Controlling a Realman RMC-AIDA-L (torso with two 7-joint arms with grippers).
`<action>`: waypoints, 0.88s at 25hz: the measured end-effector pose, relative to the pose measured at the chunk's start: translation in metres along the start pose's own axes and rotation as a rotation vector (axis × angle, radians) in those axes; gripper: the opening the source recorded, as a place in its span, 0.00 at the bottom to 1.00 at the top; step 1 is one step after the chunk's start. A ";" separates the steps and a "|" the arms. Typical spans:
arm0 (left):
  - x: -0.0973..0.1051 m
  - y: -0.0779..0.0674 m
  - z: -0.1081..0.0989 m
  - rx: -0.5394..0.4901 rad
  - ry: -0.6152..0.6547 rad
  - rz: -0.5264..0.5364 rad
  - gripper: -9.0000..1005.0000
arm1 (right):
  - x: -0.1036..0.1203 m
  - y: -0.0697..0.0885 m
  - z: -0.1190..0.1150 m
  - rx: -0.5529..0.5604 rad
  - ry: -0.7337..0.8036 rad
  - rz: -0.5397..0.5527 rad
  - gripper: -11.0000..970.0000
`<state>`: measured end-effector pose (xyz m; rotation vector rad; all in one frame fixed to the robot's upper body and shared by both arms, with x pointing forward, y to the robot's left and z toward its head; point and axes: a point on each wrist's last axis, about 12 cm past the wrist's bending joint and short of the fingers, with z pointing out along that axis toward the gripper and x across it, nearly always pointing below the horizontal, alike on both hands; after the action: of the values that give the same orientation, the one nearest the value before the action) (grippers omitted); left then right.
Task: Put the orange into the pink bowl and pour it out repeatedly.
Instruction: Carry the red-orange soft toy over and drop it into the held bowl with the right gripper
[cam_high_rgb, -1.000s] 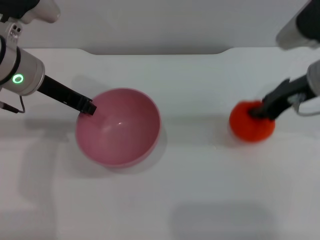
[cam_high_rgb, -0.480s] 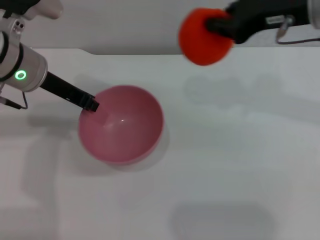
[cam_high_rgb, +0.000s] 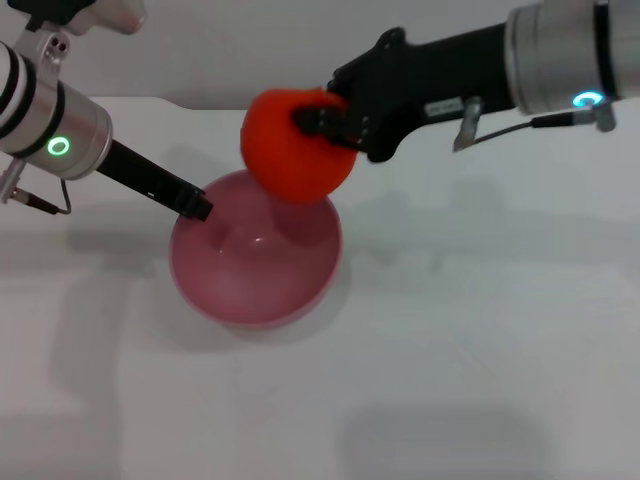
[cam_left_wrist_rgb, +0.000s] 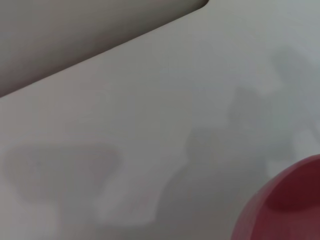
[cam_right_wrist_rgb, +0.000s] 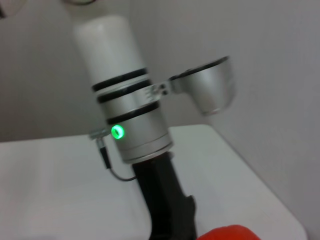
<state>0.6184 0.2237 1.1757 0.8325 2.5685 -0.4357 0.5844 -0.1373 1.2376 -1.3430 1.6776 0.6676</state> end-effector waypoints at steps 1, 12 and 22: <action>0.000 0.000 0.000 0.000 0.001 0.002 0.05 | 0.001 0.001 0.003 -0.005 0.004 -0.002 0.12; 0.000 -0.004 0.003 0.007 0.008 0.013 0.05 | 0.009 0.006 0.019 -0.008 0.023 -0.044 0.19; 0.001 -0.005 0.004 0.009 0.016 0.018 0.05 | 0.013 0.003 0.015 0.017 -0.004 -0.013 0.54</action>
<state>0.6160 0.2188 1.1726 0.8652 2.5738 -0.4369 0.5859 -0.1301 1.2189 -1.3383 1.6663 0.6464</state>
